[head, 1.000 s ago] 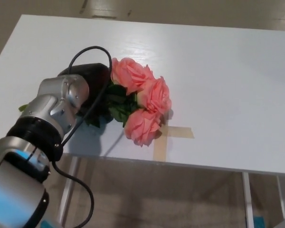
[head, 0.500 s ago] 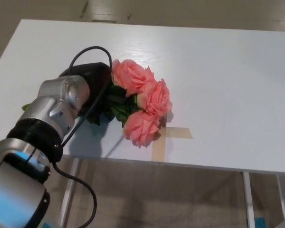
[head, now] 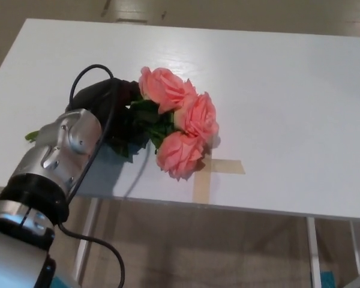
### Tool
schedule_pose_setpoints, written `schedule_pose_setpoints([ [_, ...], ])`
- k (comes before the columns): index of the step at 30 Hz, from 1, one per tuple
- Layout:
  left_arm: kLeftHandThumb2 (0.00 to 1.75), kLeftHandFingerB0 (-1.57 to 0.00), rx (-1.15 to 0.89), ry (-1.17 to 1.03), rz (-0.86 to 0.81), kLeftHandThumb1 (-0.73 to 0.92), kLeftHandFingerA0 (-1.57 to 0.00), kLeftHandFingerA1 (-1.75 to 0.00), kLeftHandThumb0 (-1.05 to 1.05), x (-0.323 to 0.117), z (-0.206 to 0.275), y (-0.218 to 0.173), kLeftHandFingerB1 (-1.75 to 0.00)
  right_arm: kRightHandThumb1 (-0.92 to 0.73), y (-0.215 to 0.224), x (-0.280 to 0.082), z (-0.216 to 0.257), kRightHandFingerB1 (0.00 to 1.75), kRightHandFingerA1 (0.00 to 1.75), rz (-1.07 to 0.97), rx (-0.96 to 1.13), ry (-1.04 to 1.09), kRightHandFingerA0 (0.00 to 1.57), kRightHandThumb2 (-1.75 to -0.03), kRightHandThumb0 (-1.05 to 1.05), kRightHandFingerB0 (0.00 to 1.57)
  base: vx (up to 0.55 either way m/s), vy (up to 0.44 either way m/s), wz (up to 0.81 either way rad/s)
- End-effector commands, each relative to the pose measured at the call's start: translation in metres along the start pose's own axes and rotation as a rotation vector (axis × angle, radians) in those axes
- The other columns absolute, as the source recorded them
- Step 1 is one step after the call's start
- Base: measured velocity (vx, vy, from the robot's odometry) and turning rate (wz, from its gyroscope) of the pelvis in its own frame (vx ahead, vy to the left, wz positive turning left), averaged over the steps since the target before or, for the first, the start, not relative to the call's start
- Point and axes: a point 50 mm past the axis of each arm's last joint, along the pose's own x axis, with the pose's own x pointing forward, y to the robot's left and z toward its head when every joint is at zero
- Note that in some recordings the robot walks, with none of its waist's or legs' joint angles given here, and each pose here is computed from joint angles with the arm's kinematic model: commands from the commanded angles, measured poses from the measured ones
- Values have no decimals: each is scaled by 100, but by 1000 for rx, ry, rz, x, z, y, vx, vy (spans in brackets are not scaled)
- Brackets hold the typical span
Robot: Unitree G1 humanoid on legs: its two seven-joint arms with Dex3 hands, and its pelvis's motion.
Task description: Use the left hand to pick up the rose and passes it to a human.
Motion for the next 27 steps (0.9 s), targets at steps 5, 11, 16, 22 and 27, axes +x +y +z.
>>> schedule_pose_setpoints([
  [5, 66, -74, -149, -148, 175, 82, -67, -148, -17, -4, 16, 21, -103, -71, 1, 0, -6, 36, 40, 3, 6, 24, 57, -61, -38, 46, 0, 0, 0],
  [11, 67, -62, -207, -193, 195, 81, -67, -151, -16, -7, 21, 26, -126, -71, 4, 0, -11, 36, 40, 9, 8, 40, 58, -62, -38, 46, 0, 0, 0],
  [16, 66, -57, -206, -206, 201, 82, -66, -151, -14, -5, 25, 30, -130, -72, 4, 0, -11, 36, 40, 10, 8, 40, 59, -61, -37, 46, 0, 0, 0],
  [22, 66, -62, -306, -246, 226, 82, -65, -151, -14, -4, 37, 47, -128, -72, 1, 0, -9, 36, 41, 3, 26, 37, 61, -62, -37, 48, 0, 0, 0],
  [27, 72, -69, -618, -292, 207, 82, -71, -146, -16, -3, 47, 49, -120, -72, 0, 0, -9, 36, 40, 6, 14, 36, 59, -62, -37, 47, 0, 0, 0],
])
